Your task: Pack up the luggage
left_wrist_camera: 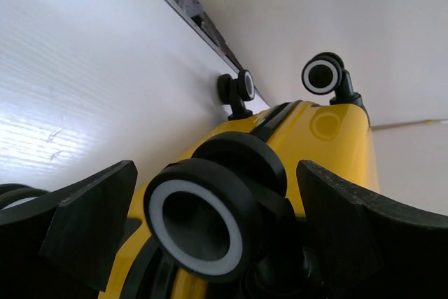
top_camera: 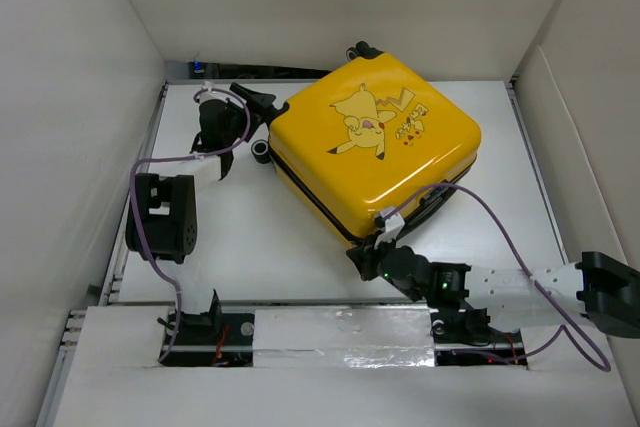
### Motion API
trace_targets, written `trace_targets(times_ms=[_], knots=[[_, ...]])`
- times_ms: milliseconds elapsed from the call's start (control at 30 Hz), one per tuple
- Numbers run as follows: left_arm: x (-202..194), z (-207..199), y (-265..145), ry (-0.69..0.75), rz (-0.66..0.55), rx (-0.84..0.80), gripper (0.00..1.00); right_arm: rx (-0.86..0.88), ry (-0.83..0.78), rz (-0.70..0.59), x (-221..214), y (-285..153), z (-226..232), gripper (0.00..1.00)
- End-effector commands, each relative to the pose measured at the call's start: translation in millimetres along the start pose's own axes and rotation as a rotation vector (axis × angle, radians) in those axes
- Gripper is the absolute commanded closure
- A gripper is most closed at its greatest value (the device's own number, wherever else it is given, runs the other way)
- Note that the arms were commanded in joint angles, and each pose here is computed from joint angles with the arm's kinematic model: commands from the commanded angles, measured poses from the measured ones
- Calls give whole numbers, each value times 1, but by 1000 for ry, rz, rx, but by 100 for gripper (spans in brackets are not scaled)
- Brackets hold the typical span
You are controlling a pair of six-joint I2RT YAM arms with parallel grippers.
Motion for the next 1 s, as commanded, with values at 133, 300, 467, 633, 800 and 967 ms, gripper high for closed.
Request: trace_targets(times_ms=[133, 300, 467, 633, 800, 967], knots=[[2, -60, 10, -49, -10, -240, 3, 53, 32, -16, 6, -1, 13, 100], [4, -73, 11, -127, -18, -360, 50, 45, 40, -26, 10, 1, 11, 100], [4, -86, 5, -109, -28, -468, 100, 37, 44, -54, 22, 1, 2, 100], [-2, -83, -38, -41, -95, -531, 100, 18, 37, -111, 51, -5, -19, 100], [-50, -33, -92, 30, -97, -435, 100, -51, -1, -215, 104, -12, -50, 100], [-95, -25, -148, 70, -43, -450, 100, -53, -47, -246, 137, -3, -66, 100]])
Point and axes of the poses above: each gripper's point midway between its finger pads, its own y axis out along the fingers, its own z axis along the line the jaws close on, x = y × z, the point moved 1 cm from there along -y, back along the fingers, and after that the axes turned 1 degree about -y, right-handed, at the moved point
